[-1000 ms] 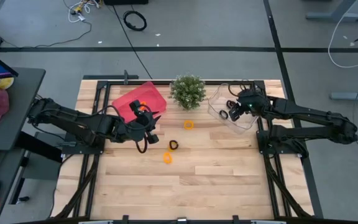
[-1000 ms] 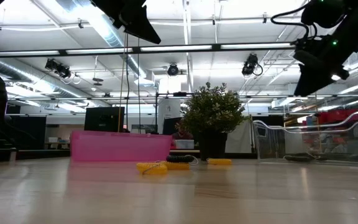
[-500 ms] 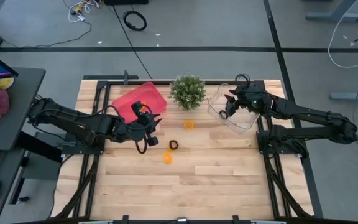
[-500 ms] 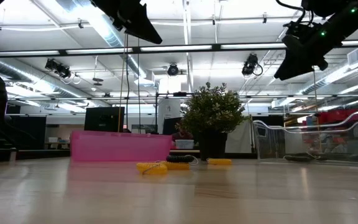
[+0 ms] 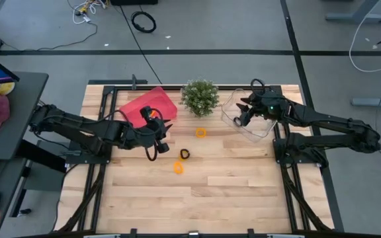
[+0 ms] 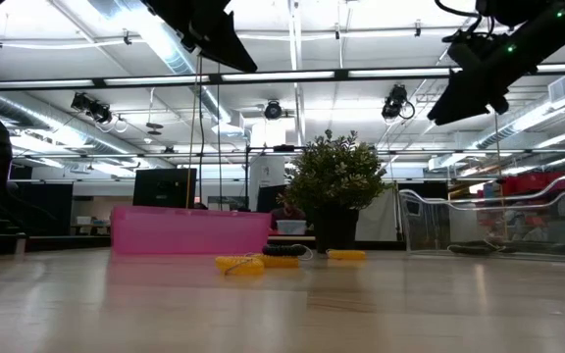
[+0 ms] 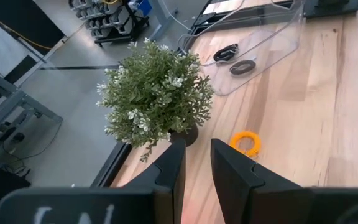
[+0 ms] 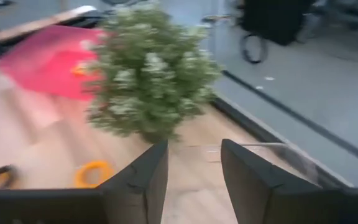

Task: Sort spring keychains
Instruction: Put the black spring keychain into the transparent bin

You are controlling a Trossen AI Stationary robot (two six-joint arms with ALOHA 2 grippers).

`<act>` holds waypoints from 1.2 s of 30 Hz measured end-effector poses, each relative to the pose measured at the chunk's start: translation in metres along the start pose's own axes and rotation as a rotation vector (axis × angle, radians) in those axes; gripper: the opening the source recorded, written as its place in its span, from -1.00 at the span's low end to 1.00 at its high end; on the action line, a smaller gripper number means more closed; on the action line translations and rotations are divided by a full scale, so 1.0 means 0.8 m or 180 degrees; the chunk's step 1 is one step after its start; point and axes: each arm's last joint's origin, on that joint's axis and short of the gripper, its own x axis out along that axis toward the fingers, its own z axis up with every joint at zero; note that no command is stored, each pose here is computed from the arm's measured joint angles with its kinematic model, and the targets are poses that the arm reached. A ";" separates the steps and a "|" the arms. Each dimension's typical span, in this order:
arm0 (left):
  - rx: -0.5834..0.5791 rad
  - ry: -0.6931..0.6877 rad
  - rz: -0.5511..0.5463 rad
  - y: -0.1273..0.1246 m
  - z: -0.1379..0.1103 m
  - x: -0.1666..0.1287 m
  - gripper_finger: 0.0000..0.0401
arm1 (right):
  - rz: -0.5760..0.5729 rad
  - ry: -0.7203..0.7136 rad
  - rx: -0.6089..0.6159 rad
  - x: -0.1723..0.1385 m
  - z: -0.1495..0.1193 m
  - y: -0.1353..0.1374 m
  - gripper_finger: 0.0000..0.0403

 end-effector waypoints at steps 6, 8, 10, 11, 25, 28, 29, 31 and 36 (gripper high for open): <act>-0.0093 -0.0363 -0.0272 0.007 -0.016 0.016 -0.60 | 0.0445 -0.0164 -0.0112 -0.001 0.008 0.007 -0.24; -0.0142 -0.0475 -0.0364 0.017 -0.024 0.016 -0.60 | 0.0544 -0.0241 -0.0110 -0.001 0.011 0.009 -0.24; -0.0219 -0.0540 -0.0422 0.029 -0.031 0.014 -0.60 | 0.0650 -0.0281 -0.0132 -0.002 0.012 0.011 -0.24; -0.0246 -0.0570 -0.0446 0.035 -0.035 0.011 -0.60 | 0.0691 -0.0289 -0.0158 -0.002 0.013 0.012 -0.24; -0.0655 -0.1389 -0.0682 0.083 -0.097 -0.018 -0.60 | 0.1076 -0.0651 -0.0653 -0.010 0.021 0.031 -0.24; -0.0662 -0.1412 -0.0702 0.090 -0.104 -0.018 -0.60 | 0.1124 -0.0742 -0.0691 -0.012 0.024 0.035 -0.24; -0.0659 -0.1402 -0.0709 0.091 -0.106 -0.017 -0.60 | 0.1144 -0.0769 -0.0709 -0.013 0.024 0.036 -0.24; -0.0657 -0.1389 -0.0722 0.094 -0.111 -0.015 -0.60 | 0.1204 -0.0817 -0.0710 -0.016 0.025 0.039 -0.24; -0.0656 -0.1343 -0.0723 0.100 -0.123 -0.009 -0.60 | 0.1572 -0.1024 -0.0727 -0.034 0.014 0.042 -0.24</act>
